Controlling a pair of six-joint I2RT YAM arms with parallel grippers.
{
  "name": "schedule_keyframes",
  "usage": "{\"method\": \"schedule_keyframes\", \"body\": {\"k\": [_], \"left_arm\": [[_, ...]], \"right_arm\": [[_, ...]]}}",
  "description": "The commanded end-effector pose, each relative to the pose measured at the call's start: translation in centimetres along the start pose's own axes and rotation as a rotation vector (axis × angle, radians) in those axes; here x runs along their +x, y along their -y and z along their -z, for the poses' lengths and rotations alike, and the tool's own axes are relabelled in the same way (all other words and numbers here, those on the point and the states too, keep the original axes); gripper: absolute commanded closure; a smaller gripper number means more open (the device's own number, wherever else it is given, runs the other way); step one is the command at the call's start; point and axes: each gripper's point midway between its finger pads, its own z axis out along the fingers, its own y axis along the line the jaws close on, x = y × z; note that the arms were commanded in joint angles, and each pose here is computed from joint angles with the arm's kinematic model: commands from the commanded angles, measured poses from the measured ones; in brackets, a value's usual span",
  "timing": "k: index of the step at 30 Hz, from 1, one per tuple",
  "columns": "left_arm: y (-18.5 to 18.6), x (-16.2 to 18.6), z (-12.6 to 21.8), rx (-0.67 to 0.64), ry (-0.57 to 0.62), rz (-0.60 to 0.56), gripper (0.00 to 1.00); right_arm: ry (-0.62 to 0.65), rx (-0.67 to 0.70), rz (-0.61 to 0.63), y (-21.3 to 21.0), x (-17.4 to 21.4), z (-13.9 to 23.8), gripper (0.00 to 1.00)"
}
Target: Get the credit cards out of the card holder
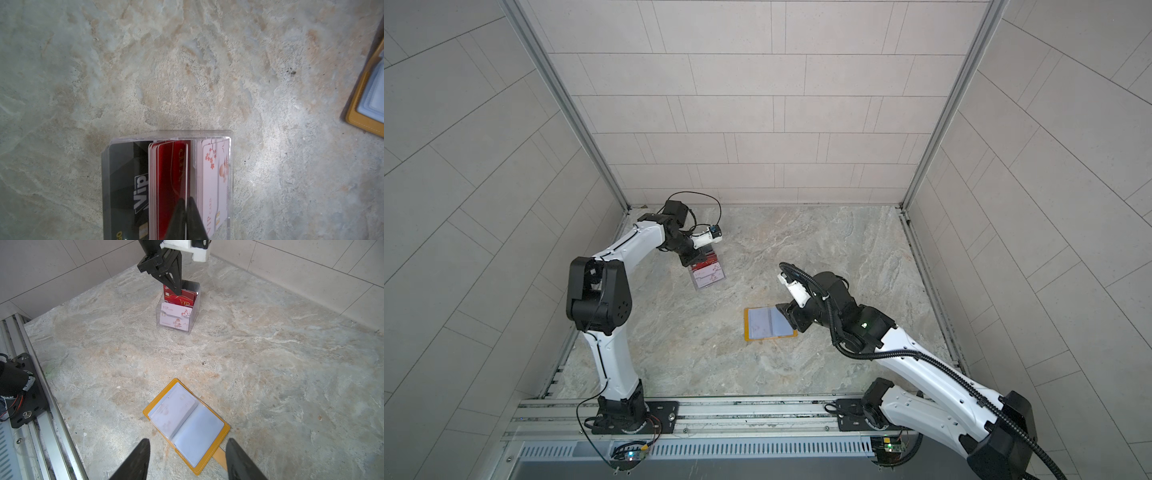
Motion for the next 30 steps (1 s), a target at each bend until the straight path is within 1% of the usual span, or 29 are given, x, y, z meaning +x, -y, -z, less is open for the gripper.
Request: {"method": "schedule_keyframes", "body": {"k": [1,9,17,19,22,25,27,30], "left_arm": [[0.2,0.4,-0.6,0.030,-0.002,0.025,0.89],[-0.2,0.4,-1.1,0.027,-0.003,0.051,0.84],[-0.4,-0.2,-0.8,0.017,0.018,0.062,0.83],[-0.4,-0.4,-0.7,0.017,0.024,0.065,0.83],[-0.3,-0.7,-0.8,0.026,0.035,0.068,0.89],[-0.3,-0.8,-0.8,0.028,0.037,0.070,0.90],[-0.3,-0.8,-0.9,0.032,0.039,0.072,0.93],[-0.3,-0.9,-1.1,0.037,0.040,0.075,0.94]], "right_arm": [[0.016,0.014,-0.001,0.2,0.0,0.1,0.39],[0.017,0.016,-0.001,0.3,0.1,0.0,0.39],[0.015,0.018,-0.003,0.3,0.2,-0.1,0.40],[0.014,0.019,-0.004,0.3,0.3,-0.1,0.39],[0.016,0.020,-0.003,0.3,0.3,-0.1,0.40],[0.017,0.021,-0.004,0.4,0.3,-0.1,0.39],[0.018,0.022,-0.004,0.4,0.3,0.0,0.40],[0.019,0.023,-0.003,0.4,0.3,0.0,0.40]]}}
